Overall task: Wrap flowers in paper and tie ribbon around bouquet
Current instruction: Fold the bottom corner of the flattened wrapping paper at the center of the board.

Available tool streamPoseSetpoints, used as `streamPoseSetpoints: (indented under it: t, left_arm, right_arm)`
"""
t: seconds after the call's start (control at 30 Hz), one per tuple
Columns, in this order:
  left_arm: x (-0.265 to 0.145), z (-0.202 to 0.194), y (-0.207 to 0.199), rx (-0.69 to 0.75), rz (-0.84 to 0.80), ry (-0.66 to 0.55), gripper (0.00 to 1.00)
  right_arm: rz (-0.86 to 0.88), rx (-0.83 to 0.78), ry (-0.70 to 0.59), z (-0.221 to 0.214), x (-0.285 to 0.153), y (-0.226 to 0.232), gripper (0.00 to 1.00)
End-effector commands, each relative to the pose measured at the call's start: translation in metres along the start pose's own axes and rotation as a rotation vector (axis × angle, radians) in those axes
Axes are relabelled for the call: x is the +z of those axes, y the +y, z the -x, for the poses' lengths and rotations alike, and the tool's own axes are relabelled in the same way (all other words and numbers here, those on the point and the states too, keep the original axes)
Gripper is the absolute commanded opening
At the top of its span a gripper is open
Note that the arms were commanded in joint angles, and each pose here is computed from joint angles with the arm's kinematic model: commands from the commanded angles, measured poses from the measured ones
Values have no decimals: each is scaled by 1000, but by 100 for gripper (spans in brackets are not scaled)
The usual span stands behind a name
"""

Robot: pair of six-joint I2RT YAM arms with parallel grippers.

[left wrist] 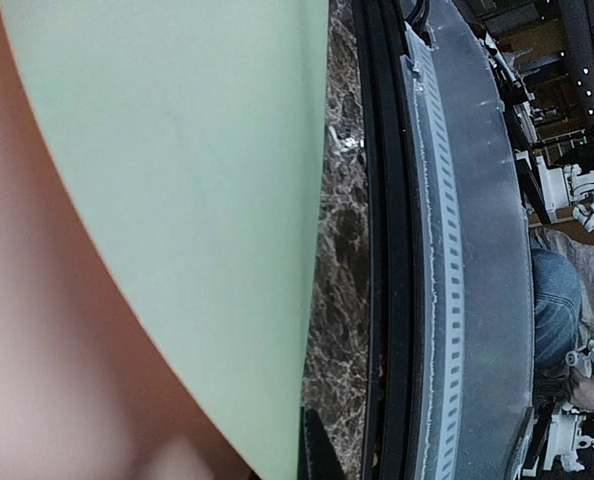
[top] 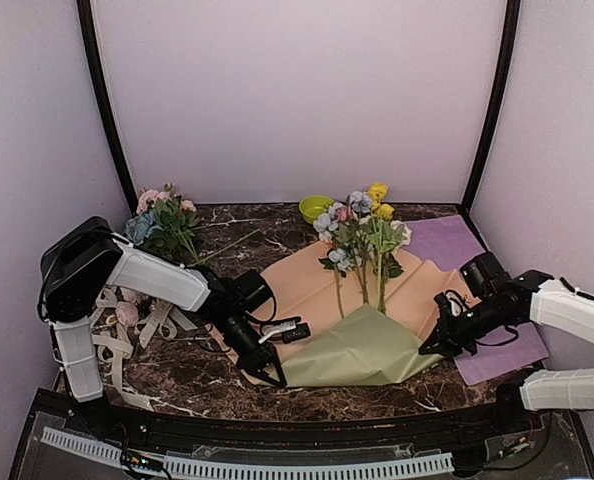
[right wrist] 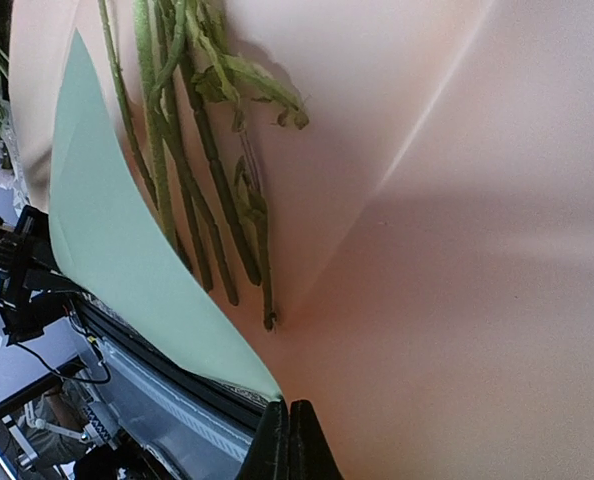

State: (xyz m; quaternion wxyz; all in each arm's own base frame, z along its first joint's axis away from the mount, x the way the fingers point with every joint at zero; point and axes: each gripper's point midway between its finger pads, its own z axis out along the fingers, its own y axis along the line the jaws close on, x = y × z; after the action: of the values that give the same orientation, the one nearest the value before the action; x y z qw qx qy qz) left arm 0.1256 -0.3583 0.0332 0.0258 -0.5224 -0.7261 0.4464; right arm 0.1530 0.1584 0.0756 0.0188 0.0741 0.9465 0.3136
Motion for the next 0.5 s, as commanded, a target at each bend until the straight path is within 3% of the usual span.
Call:
streamPoseSetpoints:
  t: [0.0,0.13,0.27,0.47]
  left_arm:
    - [-6,-15,-24,-29,-34,35,0]
    - [-6,-15,-18,-36,-8,42,3]
    - [-13,-10,-10,-21,81,52,37]
    - [-62,44,-25,110,301,-73,50]
  right_arm:
    - [-74,-15,49,-6,-2,-10,0]
    - [-77,-30,53,-1,4,-11,0]
    - [-67,-60,60,3,10,-9,0]
    - [-54,-75,65,5,13,-8,0]
